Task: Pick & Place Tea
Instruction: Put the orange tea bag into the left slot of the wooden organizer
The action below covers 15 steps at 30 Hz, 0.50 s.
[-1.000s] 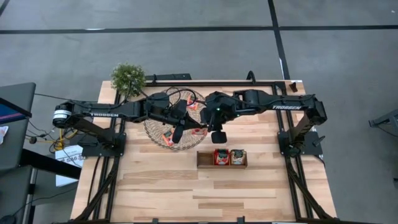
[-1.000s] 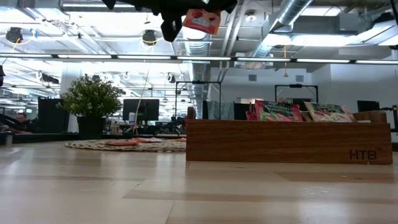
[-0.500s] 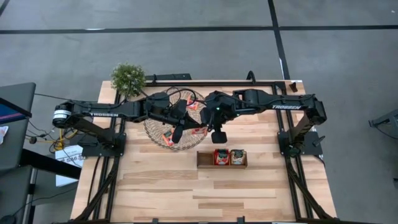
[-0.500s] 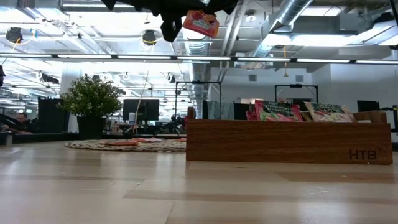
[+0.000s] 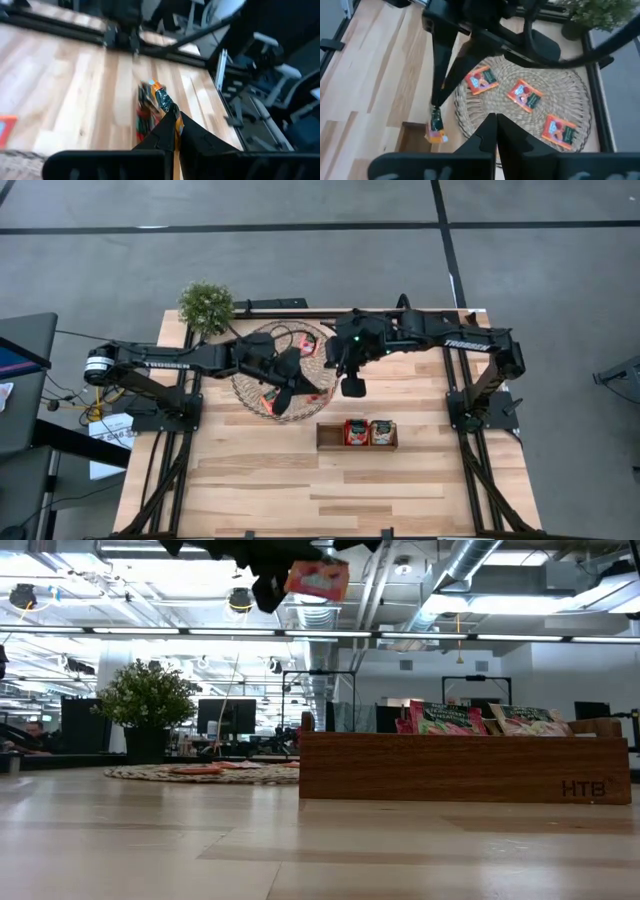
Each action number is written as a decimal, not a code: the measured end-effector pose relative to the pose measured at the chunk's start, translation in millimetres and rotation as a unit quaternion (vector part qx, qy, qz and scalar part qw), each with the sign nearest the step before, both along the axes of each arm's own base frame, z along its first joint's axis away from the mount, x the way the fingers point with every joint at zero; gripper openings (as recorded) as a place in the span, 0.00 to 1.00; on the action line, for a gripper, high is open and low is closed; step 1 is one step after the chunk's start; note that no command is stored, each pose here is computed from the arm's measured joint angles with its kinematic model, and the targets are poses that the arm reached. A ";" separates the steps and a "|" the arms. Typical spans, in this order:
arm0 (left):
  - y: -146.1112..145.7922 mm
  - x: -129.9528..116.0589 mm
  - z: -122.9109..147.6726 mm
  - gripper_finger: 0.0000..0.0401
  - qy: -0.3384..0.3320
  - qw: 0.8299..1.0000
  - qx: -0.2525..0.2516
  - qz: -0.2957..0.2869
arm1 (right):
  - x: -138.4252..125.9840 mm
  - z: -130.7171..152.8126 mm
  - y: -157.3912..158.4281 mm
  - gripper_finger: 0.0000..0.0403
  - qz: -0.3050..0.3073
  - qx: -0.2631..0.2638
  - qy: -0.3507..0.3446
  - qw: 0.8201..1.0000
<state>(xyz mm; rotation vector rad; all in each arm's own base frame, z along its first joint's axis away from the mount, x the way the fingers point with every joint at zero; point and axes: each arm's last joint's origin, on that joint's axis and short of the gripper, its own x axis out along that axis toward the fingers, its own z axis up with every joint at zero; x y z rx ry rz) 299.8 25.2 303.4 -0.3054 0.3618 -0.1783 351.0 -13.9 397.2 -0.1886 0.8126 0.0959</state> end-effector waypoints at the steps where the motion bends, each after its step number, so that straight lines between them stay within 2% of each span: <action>1: 0.4 0.0 1.4 0.00 -0.004 1.000 0.001 0.001 | -0.4 2.0 -1.3 0.00 -0.002 0.000 -0.003 1.000; 8: 0.7 0.4 0.6 0.00 -0.003 1.000 0.006 0.004 | -5.1 0.1 -4.4 0.00 -0.008 -0.001 0.024 1.000; 12: -2.8 2.2 -0.6 0.00 -0.007 1.000 0.023 -0.005 | -17.2 -4.5 -8.1 0.00 -0.036 -0.028 0.082 0.996; 15: -11.9 8.7 -8.0 0.00 -0.001 0.999 0.036 -0.027 | -31.3 -2.5 -9.9 0.00 -0.045 -0.030 0.118 0.992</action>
